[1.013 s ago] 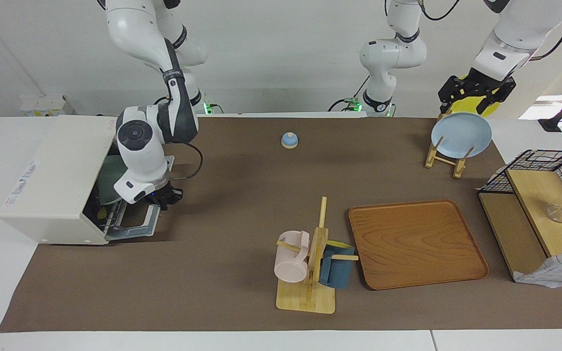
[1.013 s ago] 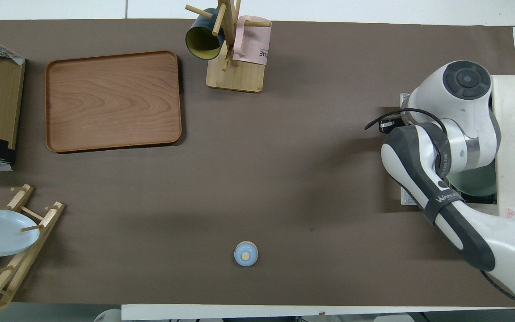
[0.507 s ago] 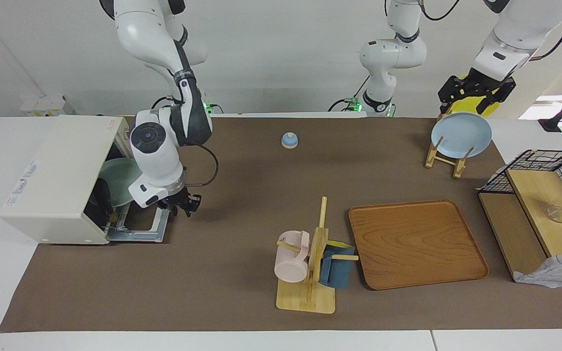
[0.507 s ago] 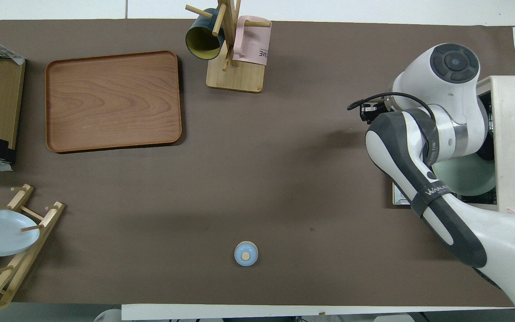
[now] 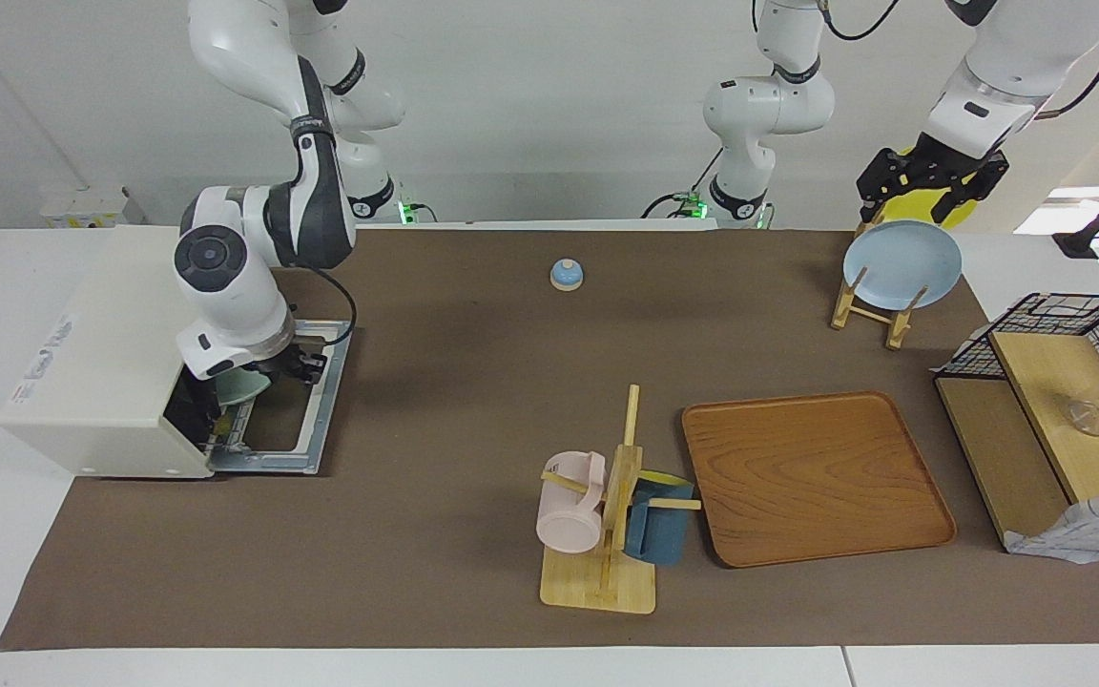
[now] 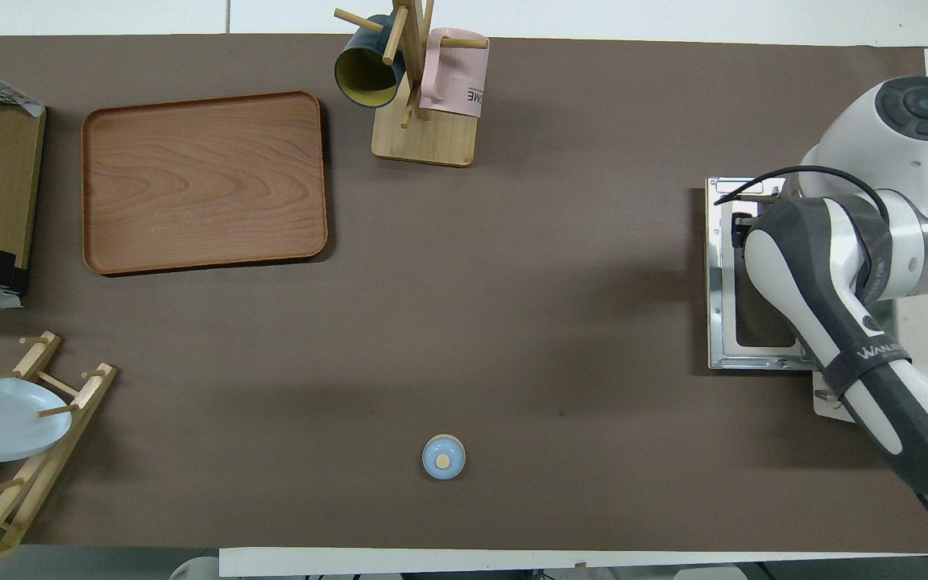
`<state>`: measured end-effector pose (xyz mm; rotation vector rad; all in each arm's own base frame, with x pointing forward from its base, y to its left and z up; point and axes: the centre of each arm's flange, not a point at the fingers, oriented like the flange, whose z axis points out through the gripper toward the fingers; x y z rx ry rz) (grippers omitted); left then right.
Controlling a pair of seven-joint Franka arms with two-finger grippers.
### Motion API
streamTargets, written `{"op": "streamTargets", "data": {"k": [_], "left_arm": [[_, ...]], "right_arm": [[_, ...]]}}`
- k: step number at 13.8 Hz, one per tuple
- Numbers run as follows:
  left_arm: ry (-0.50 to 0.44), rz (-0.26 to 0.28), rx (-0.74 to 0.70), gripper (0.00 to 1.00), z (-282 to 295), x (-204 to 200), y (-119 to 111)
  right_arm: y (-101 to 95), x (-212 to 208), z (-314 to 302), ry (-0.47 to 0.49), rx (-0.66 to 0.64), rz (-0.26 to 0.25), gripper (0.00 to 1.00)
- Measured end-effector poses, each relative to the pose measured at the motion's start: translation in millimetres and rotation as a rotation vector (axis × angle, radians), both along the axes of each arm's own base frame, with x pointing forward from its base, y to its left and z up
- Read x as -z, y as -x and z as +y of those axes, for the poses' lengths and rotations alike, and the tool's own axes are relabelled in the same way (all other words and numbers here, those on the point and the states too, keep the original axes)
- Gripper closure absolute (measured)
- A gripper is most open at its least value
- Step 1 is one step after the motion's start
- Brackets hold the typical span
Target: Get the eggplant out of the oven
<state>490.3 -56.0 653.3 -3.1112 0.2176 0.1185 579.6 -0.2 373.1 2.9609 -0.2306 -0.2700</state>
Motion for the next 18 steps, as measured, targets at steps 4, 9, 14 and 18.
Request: {"op": "streamTargets", "data": {"k": [4,9,14,18], "left_arm": [[0.000,0.000,0.000,0.00,0.0,0.0,0.0],[0.000,0.000,0.000,0.00,0.0,0.0,0.0],[0.000,0.000,0.000,0.00,0.0,0.0,0.0],[0.000,0.000,0.000,0.00,0.0,0.0,0.0]], "right_arm": [[2.5,-1.6,-1.5,0.018,-0.028,0.003,0.51],[6.4,-0.3,-5.9,0.019,-0.042,0.025,0.51],[9.6,3.9,-23.2,0.010,-0.053,0.041,0.60],[9.2,-0.8,-13.5,0.011,-0.074,0.032,0.98]]}}
